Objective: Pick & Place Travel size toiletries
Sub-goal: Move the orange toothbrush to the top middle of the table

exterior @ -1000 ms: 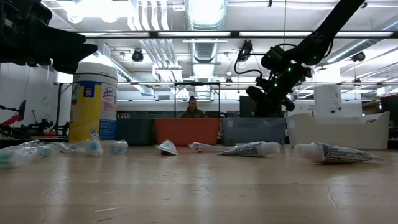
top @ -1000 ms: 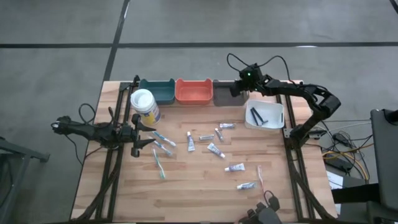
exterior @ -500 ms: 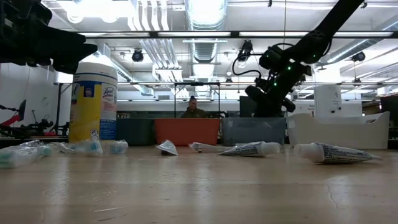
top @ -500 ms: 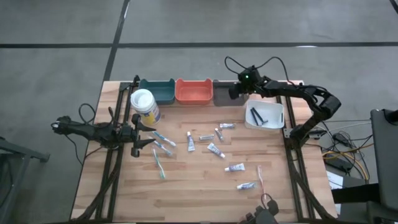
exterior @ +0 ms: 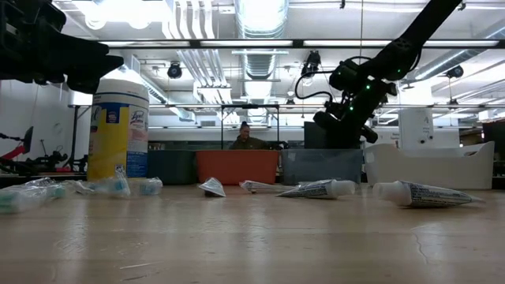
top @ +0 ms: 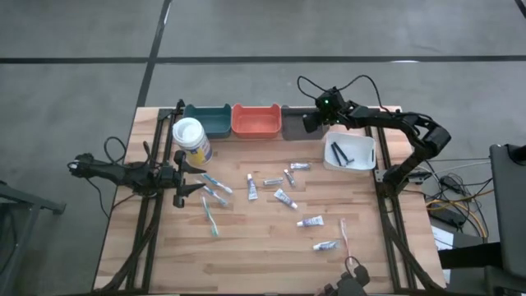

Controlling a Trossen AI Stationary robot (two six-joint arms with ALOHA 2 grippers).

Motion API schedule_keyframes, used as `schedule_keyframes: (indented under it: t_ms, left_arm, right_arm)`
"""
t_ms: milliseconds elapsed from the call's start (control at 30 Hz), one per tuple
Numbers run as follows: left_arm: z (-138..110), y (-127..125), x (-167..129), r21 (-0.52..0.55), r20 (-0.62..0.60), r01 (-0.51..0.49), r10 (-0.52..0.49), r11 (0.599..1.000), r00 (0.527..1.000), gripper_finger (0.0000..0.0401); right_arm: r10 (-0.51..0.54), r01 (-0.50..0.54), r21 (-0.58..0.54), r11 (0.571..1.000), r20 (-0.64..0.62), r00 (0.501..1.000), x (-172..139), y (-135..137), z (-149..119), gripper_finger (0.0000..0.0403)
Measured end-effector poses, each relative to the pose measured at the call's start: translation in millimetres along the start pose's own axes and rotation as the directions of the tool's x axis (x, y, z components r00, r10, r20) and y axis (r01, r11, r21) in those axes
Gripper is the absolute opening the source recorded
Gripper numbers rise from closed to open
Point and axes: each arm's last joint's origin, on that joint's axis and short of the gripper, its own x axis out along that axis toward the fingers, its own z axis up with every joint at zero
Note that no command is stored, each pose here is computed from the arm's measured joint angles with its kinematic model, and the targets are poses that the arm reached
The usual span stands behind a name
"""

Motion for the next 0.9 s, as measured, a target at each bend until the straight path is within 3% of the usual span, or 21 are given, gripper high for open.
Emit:
schedule_keyframes:
  t_ms: [533,900]
  left_arm:
    - [0,0,0,0.000,0.000,0.000,0.000,1.000,1.000,0.0209]
    - [0,0,0,0.000,0.000,0.000,0.000,1.000,1.000,0.0209]
  right_arm:
    - [0.011,-0.010,-0.023,1.000,0.042,0.999,-18,1,7,0.0164]
    - [0.057,-0.053,-0.080,0.995,0.050,0.997,-29,19,5,0.0164]
